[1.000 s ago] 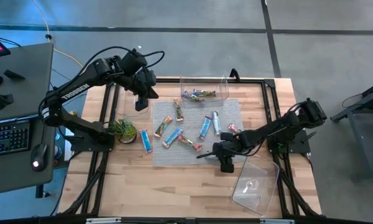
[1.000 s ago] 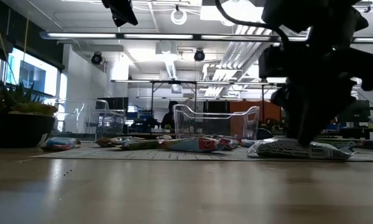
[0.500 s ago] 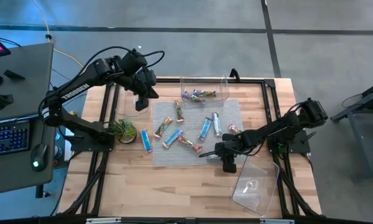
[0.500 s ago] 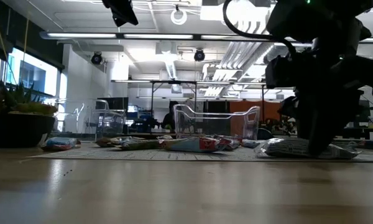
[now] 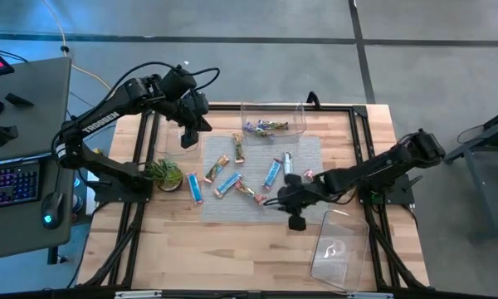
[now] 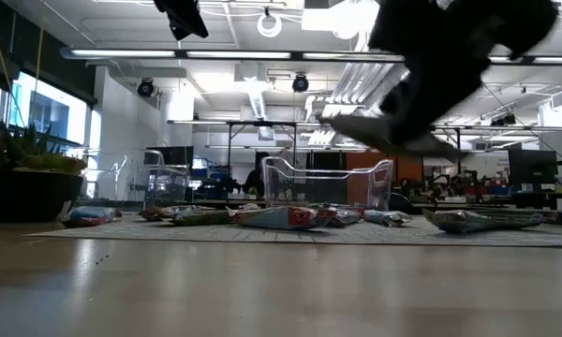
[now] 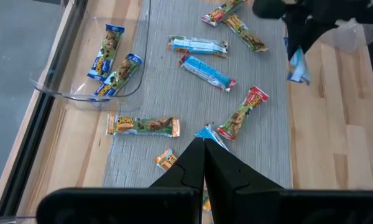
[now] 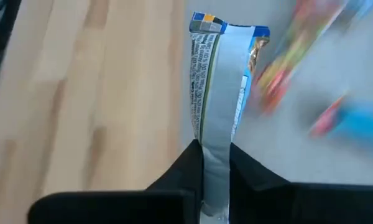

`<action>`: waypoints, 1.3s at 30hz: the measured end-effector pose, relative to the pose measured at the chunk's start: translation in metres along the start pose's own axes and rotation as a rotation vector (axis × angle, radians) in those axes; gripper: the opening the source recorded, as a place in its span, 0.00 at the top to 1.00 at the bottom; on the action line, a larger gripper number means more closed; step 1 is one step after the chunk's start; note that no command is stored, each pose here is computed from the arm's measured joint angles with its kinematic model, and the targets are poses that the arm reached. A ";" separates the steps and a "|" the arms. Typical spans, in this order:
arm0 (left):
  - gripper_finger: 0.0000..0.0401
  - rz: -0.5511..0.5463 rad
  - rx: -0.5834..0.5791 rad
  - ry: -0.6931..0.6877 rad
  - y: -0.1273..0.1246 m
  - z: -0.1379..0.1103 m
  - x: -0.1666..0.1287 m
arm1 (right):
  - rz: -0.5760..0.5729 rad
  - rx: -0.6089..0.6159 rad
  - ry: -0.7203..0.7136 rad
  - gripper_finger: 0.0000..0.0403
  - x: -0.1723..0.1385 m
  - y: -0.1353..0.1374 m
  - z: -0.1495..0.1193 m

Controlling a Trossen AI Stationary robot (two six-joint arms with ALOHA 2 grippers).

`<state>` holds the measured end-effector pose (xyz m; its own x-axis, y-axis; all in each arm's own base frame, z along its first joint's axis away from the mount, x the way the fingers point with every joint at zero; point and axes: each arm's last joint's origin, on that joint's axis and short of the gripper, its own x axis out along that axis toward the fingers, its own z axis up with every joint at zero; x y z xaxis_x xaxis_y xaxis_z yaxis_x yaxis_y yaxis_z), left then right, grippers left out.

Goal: Pick and place Granola Bars by type
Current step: Put the blue granola bar into the right transparent bin

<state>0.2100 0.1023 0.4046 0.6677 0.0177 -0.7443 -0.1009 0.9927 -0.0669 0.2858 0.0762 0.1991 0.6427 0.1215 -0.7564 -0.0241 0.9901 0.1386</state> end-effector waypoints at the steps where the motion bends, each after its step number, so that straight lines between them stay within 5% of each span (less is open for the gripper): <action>1: 0.98 0.000 0.000 -0.001 0.000 0.000 0.000 | -0.048 -0.042 -0.039 0.92 -0.005 -0.002 0.009; 8: 0.98 0.009 0.011 -0.034 0.001 0.003 0.000 | -0.572 -0.369 -0.164 0.94 -0.041 -0.050 0.071; 12: 0.98 0.011 0.014 -0.043 0.001 0.004 0.000 | -0.755 -0.285 -0.217 0.94 -0.062 -0.104 0.095; 17: 0.98 0.016 0.026 -0.056 0.001 0.006 0.000 | -0.797 0.037 -0.167 0.94 -0.076 -0.173 0.079; 21: 0.98 0.023 0.050 -0.057 0.002 0.006 0.000 | -0.790 0.301 -0.091 0.94 -0.071 -0.200 0.060; 30: 0.98 0.023 0.050 -0.056 0.002 0.006 0.000 | -0.826 0.442 0.096 0.93 -0.023 -0.231 0.033; 39: 0.98 0.024 0.047 -0.056 0.002 0.006 0.000 | -0.905 0.450 0.180 0.85 -0.003 -0.246 0.019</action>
<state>0.2140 0.1047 0.4085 0.7061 0.0465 -0.7065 -0.0835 0.9964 -0.0178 0.3046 -0.1691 0.1796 0.1517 -0.6118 -0.7763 0.7260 0.6020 -0.3326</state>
